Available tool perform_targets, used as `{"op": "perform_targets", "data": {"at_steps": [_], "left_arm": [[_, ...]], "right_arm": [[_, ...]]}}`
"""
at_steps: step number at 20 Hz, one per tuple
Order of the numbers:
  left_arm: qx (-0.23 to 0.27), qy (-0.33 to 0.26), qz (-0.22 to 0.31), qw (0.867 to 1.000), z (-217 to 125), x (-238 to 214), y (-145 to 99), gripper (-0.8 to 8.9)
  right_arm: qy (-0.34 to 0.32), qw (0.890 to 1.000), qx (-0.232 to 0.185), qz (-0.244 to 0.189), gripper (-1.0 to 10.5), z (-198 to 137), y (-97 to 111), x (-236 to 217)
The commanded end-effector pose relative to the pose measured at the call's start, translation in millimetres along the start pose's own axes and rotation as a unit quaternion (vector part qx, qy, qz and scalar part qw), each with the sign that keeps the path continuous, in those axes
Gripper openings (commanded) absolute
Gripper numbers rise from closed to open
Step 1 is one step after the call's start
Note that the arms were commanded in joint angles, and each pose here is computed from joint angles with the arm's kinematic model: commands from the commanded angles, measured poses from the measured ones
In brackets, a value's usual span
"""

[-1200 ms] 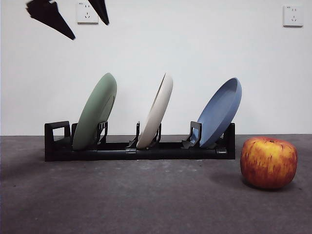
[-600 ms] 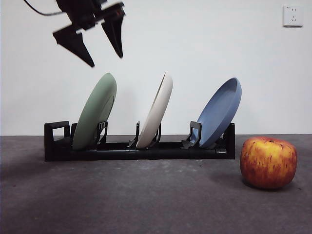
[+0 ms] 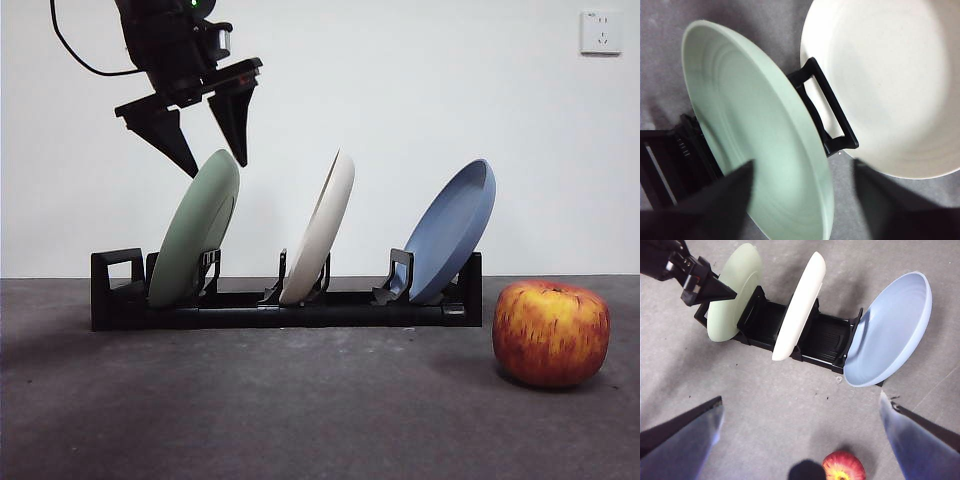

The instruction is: Take the green plate from the plate rack,put the plate on the table,take the apple from the table,put the apple in the plate

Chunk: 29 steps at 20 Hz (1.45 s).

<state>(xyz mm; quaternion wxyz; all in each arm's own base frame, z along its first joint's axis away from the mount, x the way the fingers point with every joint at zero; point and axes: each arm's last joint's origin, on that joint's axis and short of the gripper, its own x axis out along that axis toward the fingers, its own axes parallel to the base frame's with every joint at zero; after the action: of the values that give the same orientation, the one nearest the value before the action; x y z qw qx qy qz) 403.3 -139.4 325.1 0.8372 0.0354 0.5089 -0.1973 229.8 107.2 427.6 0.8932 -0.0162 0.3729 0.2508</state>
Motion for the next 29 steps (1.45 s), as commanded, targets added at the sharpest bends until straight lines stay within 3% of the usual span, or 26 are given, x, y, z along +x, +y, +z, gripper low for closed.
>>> {"op": "perform_targets", "data": {"at_steps": [1, 9, 15, 21, 26, 29], "left_arm": [[0.004, 0.006, -0.003, 1.000, 0.0, 6.2, -0.8, -0.12], [0.009, -0.003, -0.010, 1.000, 3.2, -0.1, -6.3, -0.09], [0.037, -0.088, -0.036, 0.995, 24.7, -59.2, -29.8, -0.09], [0.082, -0.216, -0.072, 0.970, 19.2, -171.4, -65.7, -0.09], [0.129, -0.300, -0.095, 0.940, -24.4, -257.0, -89.3, -0.09], [0.153, -0.332, -0.069, 0.928, -60.6, -297.1, -102.6, -0.08]], "right_arm": [[-0.004, 1.000, 0.002, 0.000, 6.9, 1.3, 0.6, -1.5], [-0.005, 1.000, 0.003, -0.016, 6.9, 1.3, -0.4, -1.5], [0.004, 1.000, 0.004, -0.017, 6.9, -0.4, -0.5, -1.5], [0.000, 1.000, 0.003, -0.017, 6.9, 0.4, -0.5, -1.5], [0.002, 1.000, 0.002, -0.023, 6.9, -0.2, -1.4, -1.6], [0.005, 1.000, -0.001, -0.028, 6.9, -0.7, -1.6, -1.6]]}}
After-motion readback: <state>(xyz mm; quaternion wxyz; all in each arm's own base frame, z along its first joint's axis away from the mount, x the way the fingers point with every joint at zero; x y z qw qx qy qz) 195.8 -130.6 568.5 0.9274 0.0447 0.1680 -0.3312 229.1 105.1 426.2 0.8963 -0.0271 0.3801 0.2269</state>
